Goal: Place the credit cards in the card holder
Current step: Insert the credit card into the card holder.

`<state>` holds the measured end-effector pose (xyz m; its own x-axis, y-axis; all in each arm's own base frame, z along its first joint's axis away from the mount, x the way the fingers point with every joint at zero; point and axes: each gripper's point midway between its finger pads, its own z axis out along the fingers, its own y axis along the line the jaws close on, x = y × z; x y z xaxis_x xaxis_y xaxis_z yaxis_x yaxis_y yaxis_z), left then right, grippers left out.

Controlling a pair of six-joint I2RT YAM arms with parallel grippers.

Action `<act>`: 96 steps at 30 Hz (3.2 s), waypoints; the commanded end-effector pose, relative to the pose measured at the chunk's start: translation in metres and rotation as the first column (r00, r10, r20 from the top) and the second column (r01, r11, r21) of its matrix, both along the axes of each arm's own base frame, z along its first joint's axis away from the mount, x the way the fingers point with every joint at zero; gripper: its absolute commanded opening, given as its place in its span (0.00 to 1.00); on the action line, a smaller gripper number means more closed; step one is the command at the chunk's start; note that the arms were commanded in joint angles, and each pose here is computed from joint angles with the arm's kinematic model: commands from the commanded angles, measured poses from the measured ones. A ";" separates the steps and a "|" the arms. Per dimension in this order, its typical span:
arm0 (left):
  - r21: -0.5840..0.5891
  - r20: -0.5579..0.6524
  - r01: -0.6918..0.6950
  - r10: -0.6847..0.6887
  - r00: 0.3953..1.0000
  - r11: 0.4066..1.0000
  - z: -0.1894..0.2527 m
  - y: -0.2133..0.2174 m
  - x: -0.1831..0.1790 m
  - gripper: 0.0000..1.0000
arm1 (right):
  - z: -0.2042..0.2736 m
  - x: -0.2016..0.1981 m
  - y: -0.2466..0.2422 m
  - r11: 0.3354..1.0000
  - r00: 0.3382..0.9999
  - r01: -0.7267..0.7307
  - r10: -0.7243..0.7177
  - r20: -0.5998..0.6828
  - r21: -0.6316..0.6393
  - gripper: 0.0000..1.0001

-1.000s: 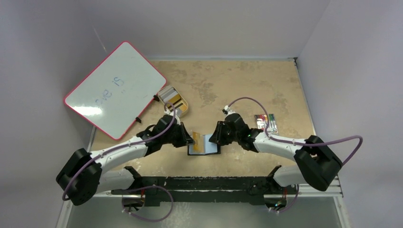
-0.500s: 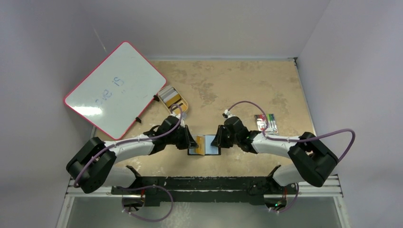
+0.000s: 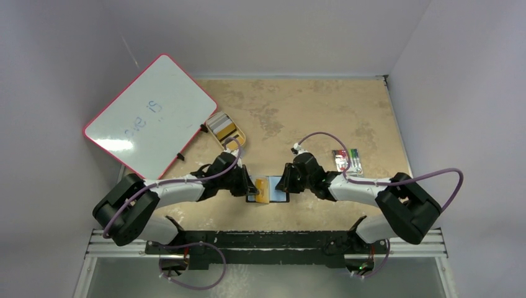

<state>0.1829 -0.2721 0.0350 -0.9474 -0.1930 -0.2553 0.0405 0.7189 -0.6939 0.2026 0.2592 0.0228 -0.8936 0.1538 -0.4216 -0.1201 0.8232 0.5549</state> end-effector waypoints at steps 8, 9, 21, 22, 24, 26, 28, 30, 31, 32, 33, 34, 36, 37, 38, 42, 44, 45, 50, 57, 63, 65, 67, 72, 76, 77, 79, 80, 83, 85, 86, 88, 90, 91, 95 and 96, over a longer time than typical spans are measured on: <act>-0.025 0.102 0.024 -0.021 0.995 0.999 0.041 -0.007 0.013 0.00 | -0.014 -0.003 -0.014 0.997 1.000 0.022 -0.023 -0.011 -0.074 0.25; -0.027 0.104 0.022 -0.019 0.994 0.999 0.042 -0.007 0.013 0.00 | -0.013 -0.003 -0.014 0.997 1.000 0.023 -0.024 -0.009 -0.073 0.25; -0.087 0.114 0.039 -0.029 0.993 0.995 0.040 -0.019 0.019 0.00 | -0.013 -0.002 -0.014 0.997 1.000 0.024 -0.024 -0.008 -0.072 0.25; -0.092 0.113 0.043 -0.032 0.993 0.995 0.039 -0.020 0.020 0.00 | -0.013 -0.002 -0.014 0.997 1.000 0.025 -0.025 -0.005 -0.071 0.25; -0.087 0.098 0.041 -0.032 0.995 0.995 0.033 -0.020 0.019 0.00 | -0.013 -0.002 -0.014 0.997 1.000 0.024 -0.025 -0.006 -0.072 0.25; -0.074 0.084 0.041 -0.034 0.996 0.996 0.026 -0.018 0.017 0.00 | -0.014 -0.002 -0.014 0.997 1.000 0.024 -0.025 -0.005 -0.071 0.25; -0.057 0.068 0.035 -0.032 0.997 0.998 0.018 -0.016 0.016 0.00 | -0.014 -0.002 -0.014 0.997 1.000 0.026 -0.026 -0.005 -0.070 0.25; -0.018 0.050 0.026 -0.025 0.998 1.000 0.009 -0.010 0.015 0.00 | -0.014 -0.002 -0.014 0.997 1.000 0.026 -0.026 -0.006 -0.070 0.25; 0.008 0.045 0.020 -0.020 0.999 1.000 0.004 -0.007 0.015 0.00 | -0.014 -0.002 -0.014 0.997 1.000 0.026 -0.026 -0.005 -0.070 0.25; 0.026 0.040 0.020 -0.021 0.999 0.999 0.002 -0.005 0.014 0.00 | -0.013 -0.002 -0.014 0.997 1.000 0.026 -0.027 -0.005 -0.070 0.25; 0.045 0.036 0.017 -0.019 0.999 0.999 -0.001 -0.002 0.014 0.00 | -0.013 -0.001 -0.014 0.997 1.000 0.027 -0.027 -0.003 -0.069 0.25; 0.063 0.037 0.011 -0.014 0.999 0.998 -0.002 0.001 0.015 0.00 | -0.014 -0.002 -0.015 0.997 1.000 0.027 -0.027 -0.005 -0.071 0.25; 0.109 0.026 -0.001 -0.002 1.000 0.994 -0.007 0.008 0.014 0.00 | -0.014 -0.002 -0.015 0.997 1.000 0.026 -0.027 -0.005 -0.072 0.25; 0.124 0.023 -0.007 0.004 1.000 0.992 -0.007 0.010 0.014 0.00 | -0.014 -0.002 -0.014 0.997 1.000 0.026 -0.026 -0.005 -0.070 0.25; 0.134 0.025 -0.010 0.007 1.000 0.991 -0.007 0.012 0.015 0.00 | -0.014 -0.002 -0.014 0.997 1.000 0.027 -0.027 -0.006 -0.072 0.25; 0.143 0.026 -0.029 0.026 0.999 0.989 -0.005 0.014 0.016 0.00 | -0.015 -0.002 -0.015 0.997 1.000 0.026 -0.027 -0.007 -0.073 0.25; 0.141 0.022 -0.028 0.025 0.999 0.990 -0.006 0.013 0.016 0.00 | -0.014 -0.002 -0.015 0.997 1.000 0.027 -0.027 -0.006 -0.072 0.25; 0.140 0.018 -0.031 0.029 0.999 0.990 -0.006 0.013 0.016 0.00 | -0.014 -0.002 -0.015 0.997 1.000 0.028 -0.028 -0.005 -0.071 0.25; 0.130 0.009 -0.059 0.058 0.998 0.990 -0.007 0.012 0.018 0.00 | -0.012 -0.001 -0.014 0.997 1.000 0.027 -0.027 -0.003 -0.069 0.25; 0.110 0.010 -0.067 0.066 0.998 0.992 -0.004 0.006 0.023 0.00 | -0.011 0.000 -0.013 0.997 1.000 0.028 -0.028 0.001 -0.067 0.25; 0.046 0.005 -0.037 0.037 0.999 0.998 0.000 -0.008 0.024 0.00 | -0.011 0.000 -0.011 0.998 1.000 0.024 -0.024 0.001 -0.058 0.25; 0.032 0.008 -0.038 0.038 0.999 0.999 0.002 -0.011 0.026 0.00 | -0.012 0.000 -0.011 0.998 1.000 0.024 -0.024 -0.003 -0.056 0.25; 0.034 0.016 -0.046 0.046 0.999 0.998 0.004 -0.011 0.029 0.00 | -0.011 0.000 -0.010 0.998 1.000 0.022 -0.023 -0.003 -0.055 0.25; 0.045 0.029 -0.063 0.062 0.998 0.997 0.006 -0.010 0.033 0.00 | -0.009 0.000 -0.010 0.998 1.000 0.024 -0.024 0.001 -0.051 0.25; 0.052 0.041 -0.078 0.076 0.996 0.996 0.005 -0.009 0.036 0.00 | -0.006 0.001 -0.009 0.999 1.000 0.028 -0.028 0.003 -0.042 0.25; 0.051 0.044 -0.082 0.080 0.996 0.995 0.006 -0.009 0.036 0.00 | -0.005 0.001 -0.008 0.999 1.000 0.027 -0.027 0.005 -0.037 0.25; 0.044 0.046 -0.073 0.071 0.996 0.996 0.005 -0.011 0.035 0.00 | -0.002 0.001 -0.006 0.999 1.000 0.022 -0.022 0.007 -0.024 0.25; 0.043 0.044 -0.065 0.063 0.997 0.997 0.005 -0.012 0.034 0.00 | 0.001 0.001 -0.004 1.000 1.000 0.021 -0.021 0.008 -0.015 0.25; 0.050 0.035 -0.061 0.059 0.998 0.997 0.001 -0.012 0.032 0.00 | 0.017 0.002 -0.001 1.000 1.000 0.017 -0.018 0.023 0.020 0.28; 0.045 0.039 -0.066 0.065 0.997 0.997 0.002 -0.013 0.032 0.00 | 0.029 0.002 -0.002 0.999 0.999 0.023 -0.024 0.041 0.033 0.30; 0.042 0.042 -0.069 0.067 0.997 0.997 0.003 -0.014 0.033 0.00 | 0.032 0.000 -0.003 0.999 0.999 0.022 -0.023 0.037 0.033 0.31; 0.041 0.049 -0.075 0.073 0.996 0.996 0.005 -0.014 0.034 0.02 | 0.036 -0.001 -0.008 0.999 0.998 0.043 -0.045 0.038 0.033 0.33; 0.043 0.054 -0.078 0.076 0.996 0.996 0.006 -0.014 0.036 0.04 | 0.033 -0.001 -0.016 0.998 0.997 0.065 -0.065 0.043 0.004 0.36; 0.045 0.055 -0.080 0.077 0.996 0.996 0.006 -0.014 0.036 0.05 | 0.030 -0.002 -0.018 0.998 0.997 0.066 -0.066 0.038 -0.005 0.36; 0.053 0.060 -0.086 0.083 0.995 0.995 0.005 -0.014 0.037 0.00 | 0.017 -0.008 -0.022 0.997 0.998 0.070 -0.070 0.005 -0.029 0.37; 0.059 0.066 -0.091 0.087 0.994 0.994 0.005 -0.013 0.038 0.00 | 0.015 -0.009 -0.023 0.997 0.997 0.073 -0.073 0.001 -0.036 0.37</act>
<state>0.2056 -0.2807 0.0311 -0.9343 -0.2275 -0.2744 0.0064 0.7591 -0.6509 0.1977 0.2468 0.0509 -0.8734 0.1917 -0.4477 -0.1079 0.8204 0.5616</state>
